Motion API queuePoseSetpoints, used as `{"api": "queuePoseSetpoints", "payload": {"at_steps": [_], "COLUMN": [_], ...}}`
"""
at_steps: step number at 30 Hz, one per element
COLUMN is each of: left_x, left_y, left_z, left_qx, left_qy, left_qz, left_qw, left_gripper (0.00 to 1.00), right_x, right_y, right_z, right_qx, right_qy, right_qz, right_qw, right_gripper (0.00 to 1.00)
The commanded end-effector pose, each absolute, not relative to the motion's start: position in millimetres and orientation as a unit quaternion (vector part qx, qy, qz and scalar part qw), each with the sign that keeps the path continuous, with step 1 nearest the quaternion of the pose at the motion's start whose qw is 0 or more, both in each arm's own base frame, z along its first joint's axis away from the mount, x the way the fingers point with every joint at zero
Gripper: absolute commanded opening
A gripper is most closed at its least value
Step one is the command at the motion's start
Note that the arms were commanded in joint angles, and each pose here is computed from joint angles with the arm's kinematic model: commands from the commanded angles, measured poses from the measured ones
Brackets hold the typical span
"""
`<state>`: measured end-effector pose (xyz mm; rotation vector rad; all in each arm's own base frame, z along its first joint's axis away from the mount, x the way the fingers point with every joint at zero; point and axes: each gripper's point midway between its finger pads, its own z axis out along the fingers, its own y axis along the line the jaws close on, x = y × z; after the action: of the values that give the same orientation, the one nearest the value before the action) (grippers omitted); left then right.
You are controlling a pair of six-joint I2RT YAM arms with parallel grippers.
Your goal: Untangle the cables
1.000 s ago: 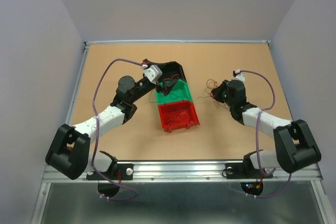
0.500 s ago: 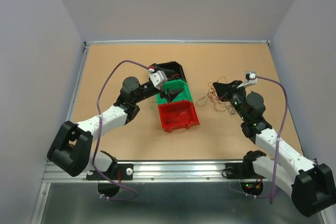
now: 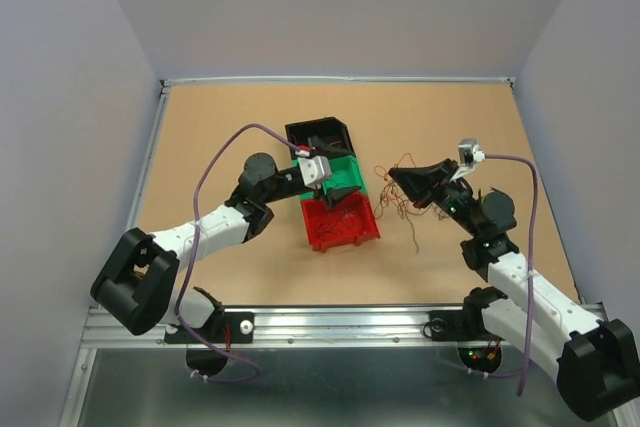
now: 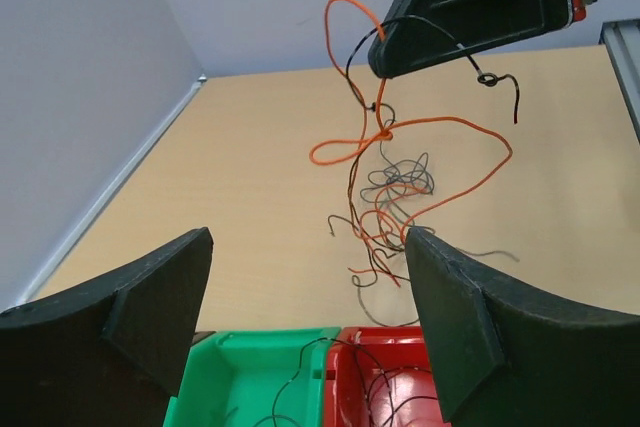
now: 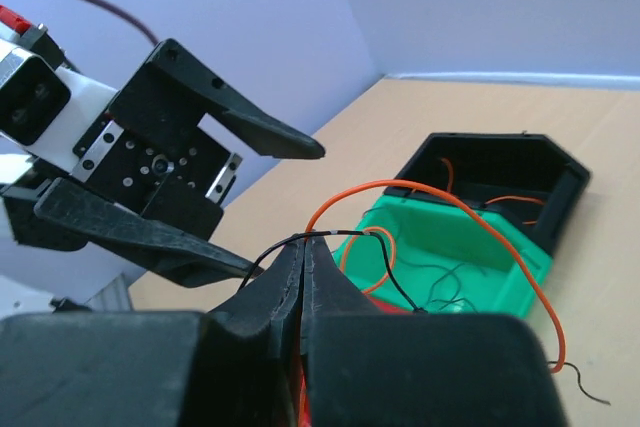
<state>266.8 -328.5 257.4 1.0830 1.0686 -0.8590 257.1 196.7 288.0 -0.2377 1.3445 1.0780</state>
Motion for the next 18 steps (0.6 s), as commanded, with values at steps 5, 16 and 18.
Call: {"api": "queuePoseSetpoints", "payload": {"at_steps": [5,16,18], "left_x": [258,256,256], "left_y": [-330,-349,-356], "left_z": [272,243,226], "left_qx": [0.510,0.565,0.598], "left_qy": [0.386,0.374,0.383], "left_qz": [-0.283,-0.224,-0.222], "left_qw": [0.715,0.701,0.668], "left_gripper": [0.87,0.68,0.35], "right_x": [235,226,224], "right_y": [225,252,256], "right_z": [294,287,286], "right_qx": [-0.173,-0.204,-0.208], "right_qy": [0.561,0.565,0.565], "right_qz": [0.524,0.544,0.547], "right_qw": [0.617,0.586,0.581], "right_gripper": [0.01,0.01,0.01]}}
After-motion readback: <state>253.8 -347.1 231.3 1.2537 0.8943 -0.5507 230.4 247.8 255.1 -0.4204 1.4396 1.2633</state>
